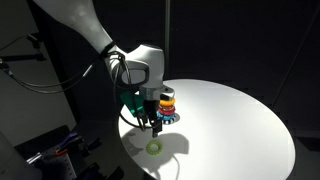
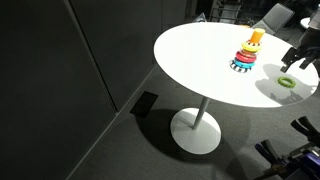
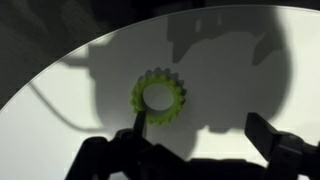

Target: Put the yellow ring on the orange stand

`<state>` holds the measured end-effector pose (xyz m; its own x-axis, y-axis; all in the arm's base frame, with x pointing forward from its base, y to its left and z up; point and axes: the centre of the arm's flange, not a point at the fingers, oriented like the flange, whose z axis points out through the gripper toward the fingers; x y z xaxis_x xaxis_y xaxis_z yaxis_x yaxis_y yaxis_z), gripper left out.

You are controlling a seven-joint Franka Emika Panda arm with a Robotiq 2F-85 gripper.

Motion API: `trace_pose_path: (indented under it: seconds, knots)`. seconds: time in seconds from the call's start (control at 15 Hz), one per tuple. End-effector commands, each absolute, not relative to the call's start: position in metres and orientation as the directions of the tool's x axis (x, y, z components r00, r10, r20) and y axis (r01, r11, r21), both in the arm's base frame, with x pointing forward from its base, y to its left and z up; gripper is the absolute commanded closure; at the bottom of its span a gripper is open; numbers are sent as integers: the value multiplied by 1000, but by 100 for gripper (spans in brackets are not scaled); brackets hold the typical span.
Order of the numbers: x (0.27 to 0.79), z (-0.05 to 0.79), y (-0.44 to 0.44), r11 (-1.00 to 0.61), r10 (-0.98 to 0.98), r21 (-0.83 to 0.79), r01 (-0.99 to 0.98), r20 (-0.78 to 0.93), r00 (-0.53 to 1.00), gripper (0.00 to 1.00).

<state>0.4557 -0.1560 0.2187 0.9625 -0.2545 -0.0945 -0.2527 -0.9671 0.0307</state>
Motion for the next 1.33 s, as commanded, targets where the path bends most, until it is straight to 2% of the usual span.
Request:
trace_pose_path:
  seconds: [0.0, 1.27]
  knots:
    - [466, 201, -166, -966, -258, 46, -255, -74, 963, 0]
    - [444, 155, -199, -934, -357, 19, -357, -52, 932, 0]
